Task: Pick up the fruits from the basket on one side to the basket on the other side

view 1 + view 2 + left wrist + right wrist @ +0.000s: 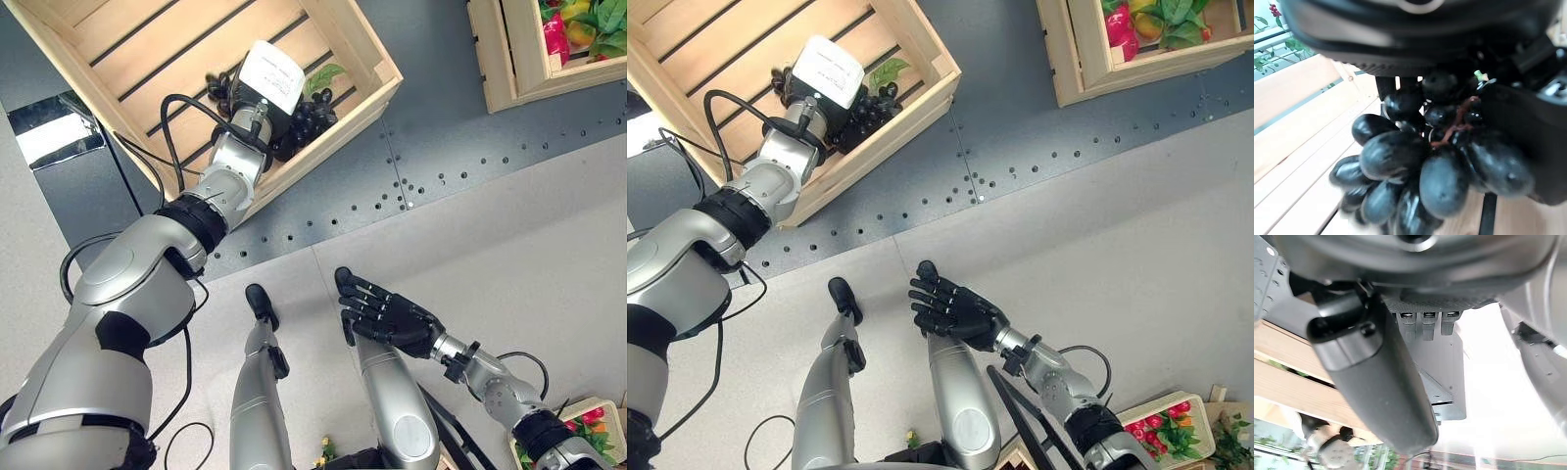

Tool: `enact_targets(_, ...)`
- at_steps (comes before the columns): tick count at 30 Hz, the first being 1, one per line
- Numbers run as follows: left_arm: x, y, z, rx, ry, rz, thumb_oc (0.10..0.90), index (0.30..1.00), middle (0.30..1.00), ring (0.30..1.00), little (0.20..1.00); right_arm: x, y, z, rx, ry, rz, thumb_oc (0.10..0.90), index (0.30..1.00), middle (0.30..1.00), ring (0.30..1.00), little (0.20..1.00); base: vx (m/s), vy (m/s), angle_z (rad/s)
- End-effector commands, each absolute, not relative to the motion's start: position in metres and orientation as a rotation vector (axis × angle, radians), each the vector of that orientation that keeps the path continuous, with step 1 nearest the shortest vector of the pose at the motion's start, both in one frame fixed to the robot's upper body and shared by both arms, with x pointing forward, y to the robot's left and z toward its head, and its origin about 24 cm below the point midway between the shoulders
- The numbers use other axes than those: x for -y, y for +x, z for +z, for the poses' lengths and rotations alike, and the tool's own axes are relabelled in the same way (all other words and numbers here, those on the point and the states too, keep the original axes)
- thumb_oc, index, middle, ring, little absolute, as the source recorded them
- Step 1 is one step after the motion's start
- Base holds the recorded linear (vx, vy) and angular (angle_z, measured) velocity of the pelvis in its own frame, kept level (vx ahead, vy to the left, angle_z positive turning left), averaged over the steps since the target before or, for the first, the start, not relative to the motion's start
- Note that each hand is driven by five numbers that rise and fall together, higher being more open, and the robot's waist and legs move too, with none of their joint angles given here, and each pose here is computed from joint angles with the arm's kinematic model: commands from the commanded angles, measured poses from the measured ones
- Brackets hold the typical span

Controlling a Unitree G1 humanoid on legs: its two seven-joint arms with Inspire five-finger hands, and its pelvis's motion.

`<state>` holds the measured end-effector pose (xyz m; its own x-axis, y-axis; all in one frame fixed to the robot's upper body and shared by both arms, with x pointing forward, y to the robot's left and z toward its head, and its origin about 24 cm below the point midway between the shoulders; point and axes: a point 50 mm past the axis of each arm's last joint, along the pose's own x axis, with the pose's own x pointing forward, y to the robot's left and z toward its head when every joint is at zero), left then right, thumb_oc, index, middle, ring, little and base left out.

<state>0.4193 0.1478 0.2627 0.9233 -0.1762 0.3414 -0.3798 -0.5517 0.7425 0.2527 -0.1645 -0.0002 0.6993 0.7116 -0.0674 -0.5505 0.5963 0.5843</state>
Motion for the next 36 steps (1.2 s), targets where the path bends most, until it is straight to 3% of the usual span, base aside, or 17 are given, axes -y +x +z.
enact_targets(1, -0.179, 0.419, 0.268, 0.362, 2.159, 0.432, 0.4, 0.3, 0.3, 0.3, 0.3, 0.163, 0.253, 0.012, -0.186, 0.619, 0.749, 0.8, 0.9, 0.9, 0.9, 0.9, 0.0, 0.0, 0.0)
enact_targets(12, -0.19, 0.395, 0.271, 0.785, 1.878, 0.534, 0.4, 0.3, 0.3, 0.3, 0.3, 0.176, 0.244, 0.021, -0.062, 0.635, 0.665, 0.8, 0.9, 0.9, 0.9, 0.9, -0.03, 0.001, 0.02)
enact_targets(19, -0.216, 0.349, 0.24, 1.051, 1.465, 0.619, 0.4, 0.3, 0.3, 0.3, 0.3, 0.185, 0.231, 0.017, 0.004, 0.668, 0.571, 0.8, 0.9, 0.9, 0.9, 0.9, 0.0, -0.001, 0.08)
enact_targets(29, -0.228, 0.293, 0.198, 1.189, 0.951, 0.781, 0.4, 0.3, 0.3, 0.3, 0.3, 0.181, 0.221, 0.03, 0.075, 0.633, 0.515, 0.8, 0.9, 0.9, 0.9, 0.9, 0.05, 0.023, 0.15)
enact_targets(31, -0.226, 0.286, 0.191, 1.187, 0.858, 0.766, 0.4, 0.3, 0.3, 0.3, 0.3, 0.18, 0.22, 0.032, 0.085, 0.631, 0.52, 0.8, 0.9, 0.9, 0.9, 0.9, 0.07, 0.021, 0.12)
enact_targets(36, -0.208, 0.262, 0.174, 1.01, 0.338, 0.449, 0.4, 0.3, 0.3, 0.3, 0.3, 0.175, 0.218, 0.05, 0.151, 0.576, 0.542, 0.8, 0.9, 0.9, 0.9, 0.9, 0.09, 0.01, 0.02)
